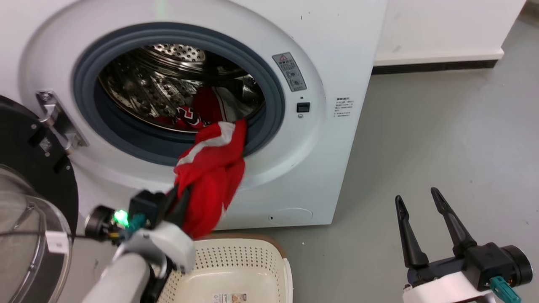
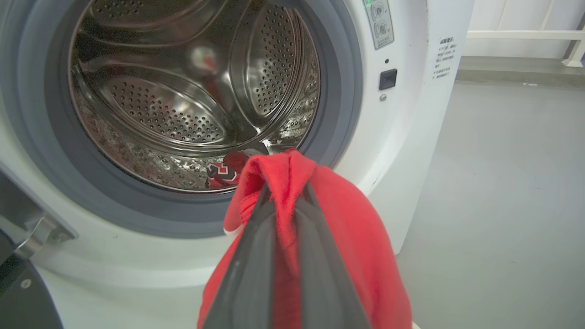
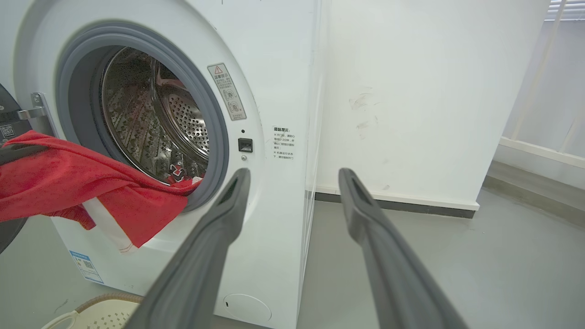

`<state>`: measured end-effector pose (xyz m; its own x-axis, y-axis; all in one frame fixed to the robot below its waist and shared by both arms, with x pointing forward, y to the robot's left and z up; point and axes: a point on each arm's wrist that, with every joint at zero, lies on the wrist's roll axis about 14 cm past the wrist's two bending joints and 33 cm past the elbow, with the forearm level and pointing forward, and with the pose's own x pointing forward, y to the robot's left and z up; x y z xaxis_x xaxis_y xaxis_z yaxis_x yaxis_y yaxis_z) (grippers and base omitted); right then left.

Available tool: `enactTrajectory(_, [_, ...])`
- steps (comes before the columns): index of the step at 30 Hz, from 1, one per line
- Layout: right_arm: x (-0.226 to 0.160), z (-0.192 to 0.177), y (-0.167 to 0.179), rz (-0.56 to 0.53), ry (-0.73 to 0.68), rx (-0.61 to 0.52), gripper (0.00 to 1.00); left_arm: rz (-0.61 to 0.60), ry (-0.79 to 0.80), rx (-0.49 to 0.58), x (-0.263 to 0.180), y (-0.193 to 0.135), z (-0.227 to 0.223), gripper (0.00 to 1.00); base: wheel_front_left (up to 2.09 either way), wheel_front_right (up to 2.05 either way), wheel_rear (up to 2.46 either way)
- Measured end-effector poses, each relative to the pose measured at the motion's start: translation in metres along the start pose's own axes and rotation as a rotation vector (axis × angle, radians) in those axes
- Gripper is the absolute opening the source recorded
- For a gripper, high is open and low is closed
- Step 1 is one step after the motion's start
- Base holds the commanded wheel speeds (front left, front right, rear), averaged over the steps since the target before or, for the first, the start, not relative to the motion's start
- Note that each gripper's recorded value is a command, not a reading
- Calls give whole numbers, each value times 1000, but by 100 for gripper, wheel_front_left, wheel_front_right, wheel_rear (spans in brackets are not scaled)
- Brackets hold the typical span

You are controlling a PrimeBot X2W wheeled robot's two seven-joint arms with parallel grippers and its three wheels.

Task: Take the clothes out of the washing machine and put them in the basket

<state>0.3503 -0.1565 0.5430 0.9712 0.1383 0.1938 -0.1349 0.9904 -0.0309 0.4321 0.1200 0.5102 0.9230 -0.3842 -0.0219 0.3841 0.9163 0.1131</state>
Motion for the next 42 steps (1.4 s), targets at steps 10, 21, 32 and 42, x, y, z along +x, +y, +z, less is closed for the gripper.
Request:
enactTrajectory(10, [-2,0,4,12,-1,3,100,-49,104,-78,-45,-39,-27,0,0,0,0])
enactTrajectory(21, [2,-11,-4,-11,34,-2,100,-97,277,-180,-59,-68,-88,0,0,0,0])
enactTrajectory(32, [30,-30,-13,-20,69,-15,100,-115,460,-241,-45,-77,-159,0,0,0,0])
enactTrajectory(42, [56,-66,-29,-47,132,-21,100,-158,621,-210,-21,-76,-223,0,0,0,0])
